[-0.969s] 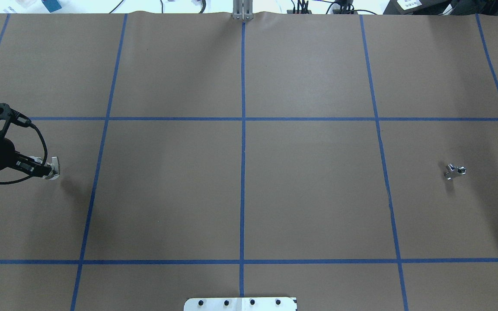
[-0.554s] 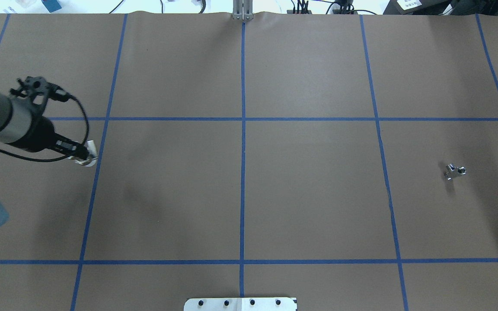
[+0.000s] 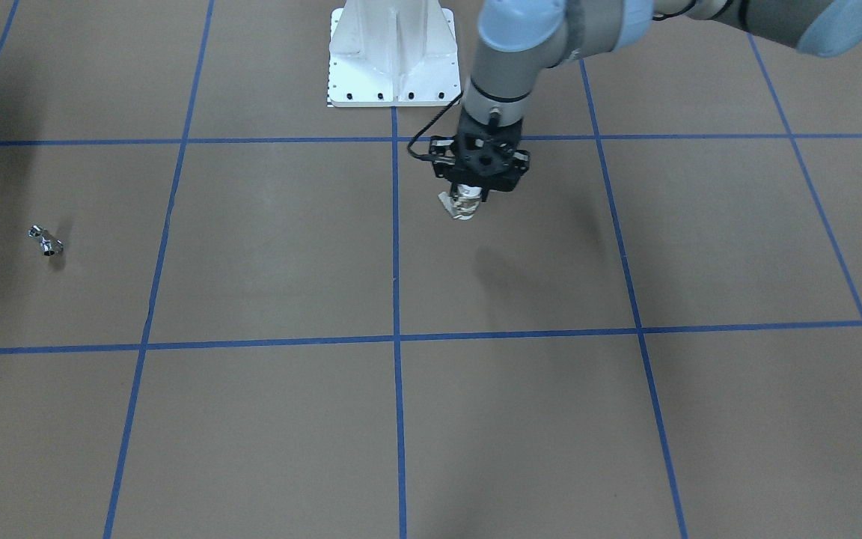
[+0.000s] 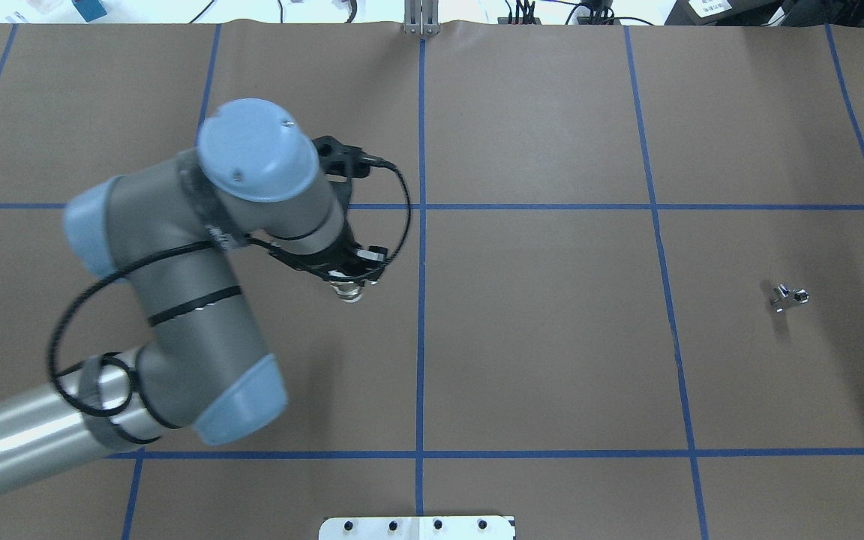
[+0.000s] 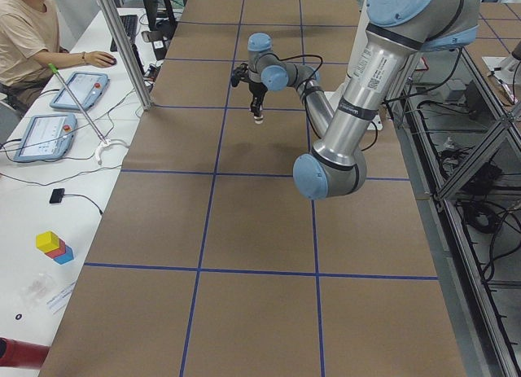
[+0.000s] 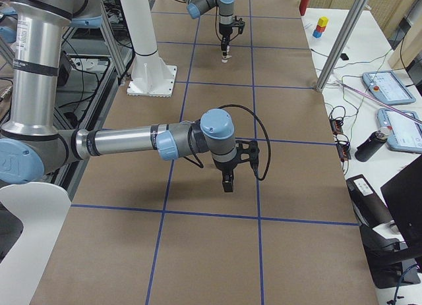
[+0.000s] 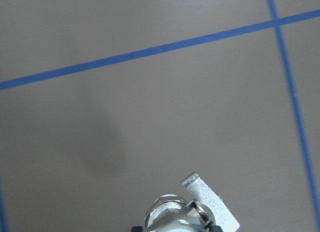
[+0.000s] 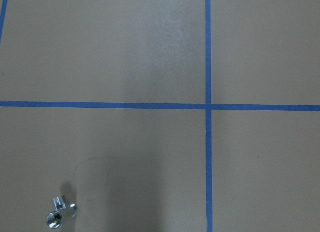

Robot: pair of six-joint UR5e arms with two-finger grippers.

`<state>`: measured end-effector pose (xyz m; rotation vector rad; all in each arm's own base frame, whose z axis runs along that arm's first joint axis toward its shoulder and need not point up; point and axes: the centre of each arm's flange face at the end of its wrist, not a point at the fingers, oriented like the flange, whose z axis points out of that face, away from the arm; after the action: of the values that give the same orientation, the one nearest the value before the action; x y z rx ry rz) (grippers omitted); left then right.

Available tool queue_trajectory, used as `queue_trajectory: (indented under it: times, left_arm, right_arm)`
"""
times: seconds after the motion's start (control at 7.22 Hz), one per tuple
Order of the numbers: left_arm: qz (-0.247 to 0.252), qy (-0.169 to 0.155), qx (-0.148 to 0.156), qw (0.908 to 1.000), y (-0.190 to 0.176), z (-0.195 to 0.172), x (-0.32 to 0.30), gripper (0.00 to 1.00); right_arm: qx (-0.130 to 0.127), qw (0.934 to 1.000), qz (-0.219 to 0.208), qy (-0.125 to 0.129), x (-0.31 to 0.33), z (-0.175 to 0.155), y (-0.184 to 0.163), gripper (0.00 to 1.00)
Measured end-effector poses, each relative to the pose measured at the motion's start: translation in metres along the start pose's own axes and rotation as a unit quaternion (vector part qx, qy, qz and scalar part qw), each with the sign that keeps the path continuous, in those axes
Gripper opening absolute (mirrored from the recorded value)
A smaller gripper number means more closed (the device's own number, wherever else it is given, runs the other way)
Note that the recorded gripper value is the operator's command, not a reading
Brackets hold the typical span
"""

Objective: Assemble PPR valve and pipe with both arms
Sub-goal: 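Lift the valve with the left gripper and carry it to table center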

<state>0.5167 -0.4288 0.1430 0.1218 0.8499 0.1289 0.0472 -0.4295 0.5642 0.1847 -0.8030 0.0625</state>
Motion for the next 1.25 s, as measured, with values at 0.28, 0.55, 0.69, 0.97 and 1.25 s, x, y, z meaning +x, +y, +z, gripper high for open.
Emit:
queue_trajectory:
  times: [0.28, 0.55, 0.69, 0.97, 1.25]
  left_arm:
    - [-0.012, -0.005, 0.002, 0.9999, -0.02, 0.039, 0.076, 0.0]
    - [0.001, -0.004, 0.003, 1.0, -0.031, 0.061, 0.091, 0.0]
    - [0.013, -0.008, 0.002, 0.9999, -0.034, 0.067, 0.09, 0.0]
    - [0.025, -0.016, 0.003, 0.9996, -0.044, 0.07, 0.082, 0.0]
    - [0.036, -0.021, 0.005, 0.9991, -0.052, 0.071, 0.074, 0.0]
  right_arm:
    - [-0.001, 1.0, 0.0, 0.0, 0.0, 0.0, 0.001, 1.0]
    - [-0.001, 1.0, 0.001, -0.001, 0.0, 0.0, 0.001, 1.0]
    - [-0.001, 1.0, 0.001, -0.001, 0.0, 0.0, 0.001, 1.0]
    - [-0.001, 1.0, 0.001, -0.001, 0.0, 0.0, 0.001, 1.0]
    - [-0.001, 1.0, 0.001, -0.001, 0.0, 0.0, 0.001, 1.0]
